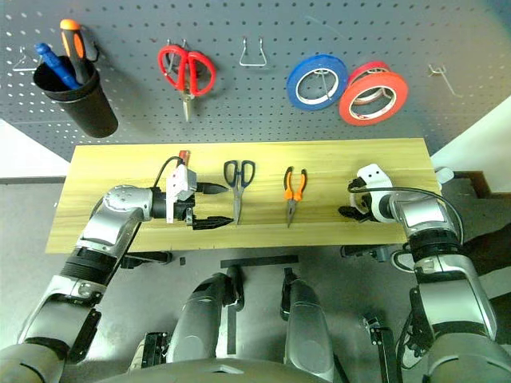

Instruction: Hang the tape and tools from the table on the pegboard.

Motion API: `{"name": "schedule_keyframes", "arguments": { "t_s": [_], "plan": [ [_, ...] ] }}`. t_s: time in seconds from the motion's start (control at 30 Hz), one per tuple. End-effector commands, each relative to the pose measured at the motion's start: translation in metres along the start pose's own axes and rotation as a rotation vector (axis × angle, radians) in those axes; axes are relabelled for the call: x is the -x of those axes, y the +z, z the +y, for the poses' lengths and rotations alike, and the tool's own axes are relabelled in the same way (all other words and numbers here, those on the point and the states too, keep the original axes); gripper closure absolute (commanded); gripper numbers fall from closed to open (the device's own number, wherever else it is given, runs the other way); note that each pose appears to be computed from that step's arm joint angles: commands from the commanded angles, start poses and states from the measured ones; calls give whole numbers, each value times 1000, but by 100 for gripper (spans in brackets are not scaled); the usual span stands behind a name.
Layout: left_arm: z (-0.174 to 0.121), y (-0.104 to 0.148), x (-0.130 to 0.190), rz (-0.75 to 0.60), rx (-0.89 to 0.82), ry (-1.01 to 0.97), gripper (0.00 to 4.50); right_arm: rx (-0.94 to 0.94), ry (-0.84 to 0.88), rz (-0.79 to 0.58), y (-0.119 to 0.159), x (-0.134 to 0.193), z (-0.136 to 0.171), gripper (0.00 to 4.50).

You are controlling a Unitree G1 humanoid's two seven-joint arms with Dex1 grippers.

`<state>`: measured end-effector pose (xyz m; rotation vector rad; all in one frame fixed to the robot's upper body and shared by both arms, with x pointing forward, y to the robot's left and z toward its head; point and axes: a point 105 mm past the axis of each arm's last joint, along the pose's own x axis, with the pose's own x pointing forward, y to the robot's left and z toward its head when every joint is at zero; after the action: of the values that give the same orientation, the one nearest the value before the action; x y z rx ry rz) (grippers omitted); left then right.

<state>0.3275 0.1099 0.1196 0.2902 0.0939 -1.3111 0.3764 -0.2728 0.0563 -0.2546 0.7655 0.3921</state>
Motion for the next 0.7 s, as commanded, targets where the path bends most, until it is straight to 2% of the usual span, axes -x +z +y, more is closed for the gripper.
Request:
{"name": "schedule_keyframes", "arguments": {
  "t_s": [0.03,0.07,0.1,0.2,0.53,0.57,0.7],
  "plan": [
    [-5,9,5,-17,-42,-26,8,0,13,58,-11,-5,1,0],
    [-6,9,6,-11,-47,-31,8,2,14,70,-12,-6,1,0],
    [-6,9,6,-10,-48,-31,3,-2,17,89,-15,-6,1,18],
    [-6,9,7,-7,-51,-27,0,-12,32,135,-21,-7,3,93],
    [-7,9,9,3,-56,-42,0,-43,11,189,-26,-6,0,432],
    [-7,9,10,3,-55,-42,0,-51,9,192,-27,-6,0,445],
    [-6,9,10,3,-56,-57,0,-70,13,182,-26,-1,0,445]
  ]
}}
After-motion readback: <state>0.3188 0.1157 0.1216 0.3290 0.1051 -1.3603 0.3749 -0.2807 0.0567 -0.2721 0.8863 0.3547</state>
